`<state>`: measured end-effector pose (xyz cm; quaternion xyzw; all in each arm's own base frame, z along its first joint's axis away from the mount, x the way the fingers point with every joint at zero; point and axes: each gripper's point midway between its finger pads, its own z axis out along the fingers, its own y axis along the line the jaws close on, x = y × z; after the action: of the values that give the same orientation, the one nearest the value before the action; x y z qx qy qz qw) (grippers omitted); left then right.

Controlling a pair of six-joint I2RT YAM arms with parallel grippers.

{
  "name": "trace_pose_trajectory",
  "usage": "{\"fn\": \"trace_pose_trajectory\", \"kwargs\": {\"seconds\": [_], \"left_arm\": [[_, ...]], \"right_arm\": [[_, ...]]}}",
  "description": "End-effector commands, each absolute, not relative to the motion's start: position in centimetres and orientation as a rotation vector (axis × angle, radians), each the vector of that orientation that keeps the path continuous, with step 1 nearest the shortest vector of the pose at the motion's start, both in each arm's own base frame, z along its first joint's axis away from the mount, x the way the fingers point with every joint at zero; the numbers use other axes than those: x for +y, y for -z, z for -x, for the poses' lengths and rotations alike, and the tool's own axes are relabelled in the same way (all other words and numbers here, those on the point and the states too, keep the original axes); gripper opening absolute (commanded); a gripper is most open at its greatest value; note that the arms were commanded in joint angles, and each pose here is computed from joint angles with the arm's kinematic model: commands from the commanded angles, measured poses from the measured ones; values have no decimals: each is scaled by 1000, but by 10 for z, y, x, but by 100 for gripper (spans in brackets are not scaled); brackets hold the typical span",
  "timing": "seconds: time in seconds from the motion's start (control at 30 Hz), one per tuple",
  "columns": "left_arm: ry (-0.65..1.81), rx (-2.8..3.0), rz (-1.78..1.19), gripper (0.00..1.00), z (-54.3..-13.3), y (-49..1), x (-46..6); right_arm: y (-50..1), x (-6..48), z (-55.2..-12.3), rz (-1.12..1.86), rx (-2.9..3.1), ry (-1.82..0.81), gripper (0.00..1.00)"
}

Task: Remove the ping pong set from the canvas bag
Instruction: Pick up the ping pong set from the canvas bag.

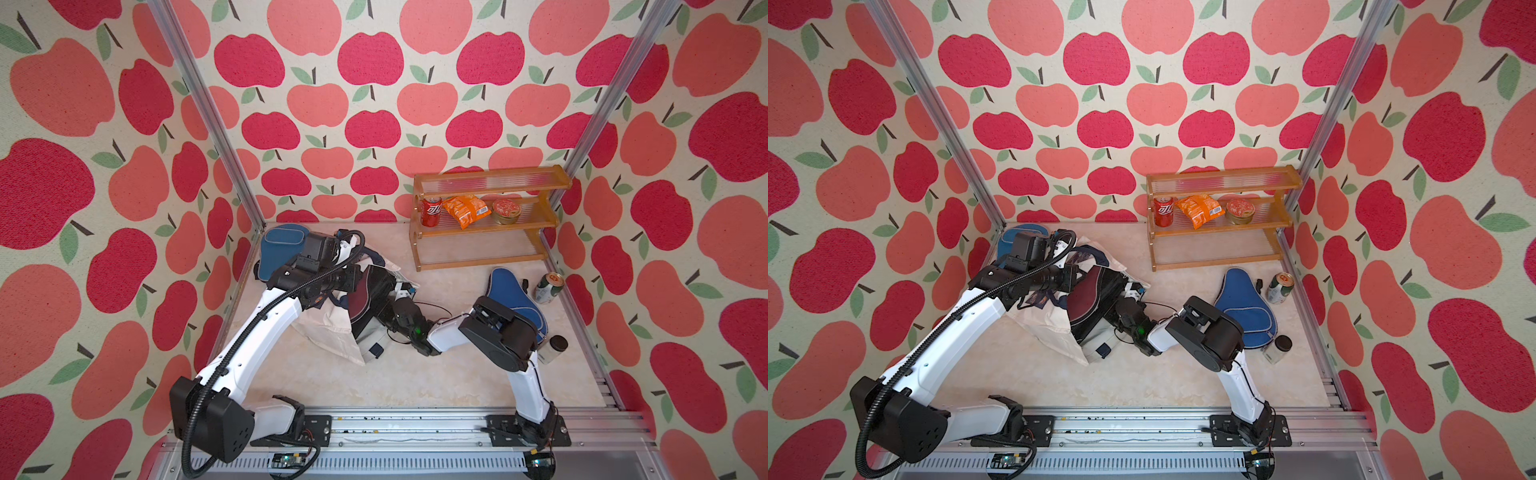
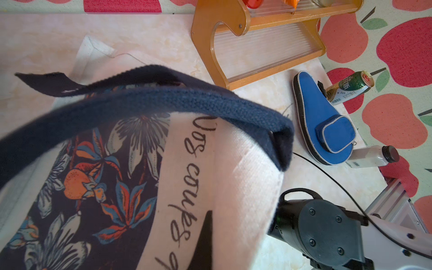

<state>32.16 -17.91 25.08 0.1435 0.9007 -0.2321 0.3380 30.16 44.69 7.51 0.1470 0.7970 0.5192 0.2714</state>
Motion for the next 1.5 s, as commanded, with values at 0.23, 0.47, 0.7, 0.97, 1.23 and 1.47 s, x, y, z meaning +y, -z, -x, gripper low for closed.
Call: {"fn": "trace_pose_trajectory", "kwargs": {"seconds": [0.23, 0.47, 0.7, 0.97, 1.23, 1.47], "left_arm": [[708, 2207, -309, 0, -332, -299, -176], [823, 2163, -150, 0, -345, -318, -165], [952, 2122, 27, 0, -360, -327, -140], [1008, 2113, 85, 0, -362, -315, -131], [1018, 2103, 100, 0, -364, -313, -125], [1022, 2098, 109, 0, -366, -312, -122]], "right_arm": [[-203, 421, -275, 105, 2246, -940, 9], [-291, 396, -277, 347, 2211, -651, 9], [-332, 397, -283, 410, 2143, -594, 5], [-386, 393, -277, 479, 2044, -535, 5], [-426, 360, -263, 474, 1974, -498, 4], [-421, 293, -252, 404, 1973, -330, 4]]}}
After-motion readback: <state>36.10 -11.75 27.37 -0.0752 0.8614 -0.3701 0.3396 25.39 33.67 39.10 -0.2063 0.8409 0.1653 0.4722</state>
